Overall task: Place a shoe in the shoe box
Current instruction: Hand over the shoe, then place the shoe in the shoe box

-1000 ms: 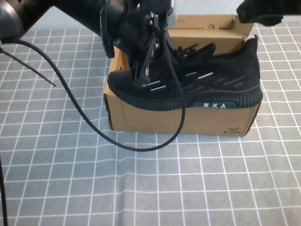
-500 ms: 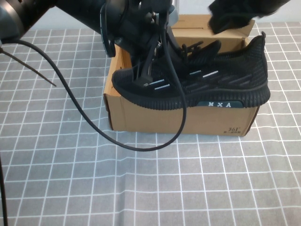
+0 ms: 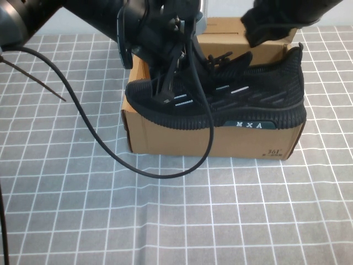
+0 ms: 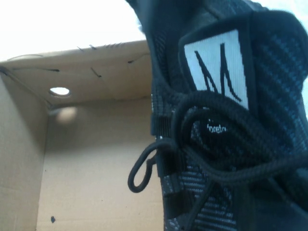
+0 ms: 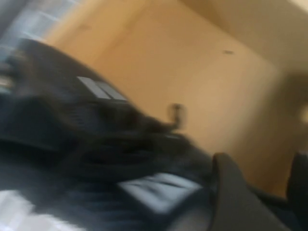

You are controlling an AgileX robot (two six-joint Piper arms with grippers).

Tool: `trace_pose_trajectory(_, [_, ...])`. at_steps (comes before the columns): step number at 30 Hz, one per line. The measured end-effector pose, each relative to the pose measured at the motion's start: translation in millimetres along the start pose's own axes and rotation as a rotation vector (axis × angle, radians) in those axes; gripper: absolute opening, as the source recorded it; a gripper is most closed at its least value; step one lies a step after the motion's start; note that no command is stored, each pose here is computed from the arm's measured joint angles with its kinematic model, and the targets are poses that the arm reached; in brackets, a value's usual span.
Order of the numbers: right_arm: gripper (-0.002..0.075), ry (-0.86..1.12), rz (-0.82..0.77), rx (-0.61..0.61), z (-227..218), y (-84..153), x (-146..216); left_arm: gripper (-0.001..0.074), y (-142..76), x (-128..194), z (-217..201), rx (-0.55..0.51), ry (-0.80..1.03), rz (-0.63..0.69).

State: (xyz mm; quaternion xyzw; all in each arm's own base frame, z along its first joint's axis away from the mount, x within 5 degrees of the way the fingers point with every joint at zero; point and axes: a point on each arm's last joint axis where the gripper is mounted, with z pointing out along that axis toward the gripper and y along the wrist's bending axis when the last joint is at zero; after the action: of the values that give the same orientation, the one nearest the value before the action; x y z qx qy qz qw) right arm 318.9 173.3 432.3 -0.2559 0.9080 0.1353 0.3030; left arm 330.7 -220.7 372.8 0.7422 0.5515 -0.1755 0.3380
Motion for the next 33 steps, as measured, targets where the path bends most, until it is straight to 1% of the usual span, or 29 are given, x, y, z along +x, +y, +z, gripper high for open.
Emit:
trace_pose_trajectory(4, [0.0216, 0.009, -0.035, 0.103, -0.5, -9.4, 0.6, 0.0020, 0.0, 0.1, 0.0, 0.000, 0.002, 0.001])
trace_pose_trajectory(7, [0.0209, 0.010, -0.041, 0.122, -0.7, -11.1, 0.7, 0.0020, 0.1, 0.7, 0.0, -0.001, 0.008, 0.003])
trace_pose_trajectory(13, [0.0206, 0.017, -0.128, 0.129, -0.8, -11.8, 0.8, 0.0020, 0.5, 2.9, 0.0, -0.005, 0.032, 0.011])
trace_pose_trajectory(21, [0.0205, 0.020, -0.178, 0.130, -0.8, -11.9, 0.8, 0.0020, 6.3, 2.2, -0.8, -0.071, 0.028, 0.012])
trace_pose_trajectory(28, [0.0205, 0.029, -0.335, 0.122, -0.7, -11.3, 0.7, 0.0020, 11.8, 1.6, -1.3, -0.133, 0.022, 0.016])
trace_pose_trajectory(33, [0.0204, 0.038, -0.381, 0.148, -1.0, -13.7, 0.8, 0.0020, 16.3, 5.6, 4.9, -0.150, 0.025, 0.025])
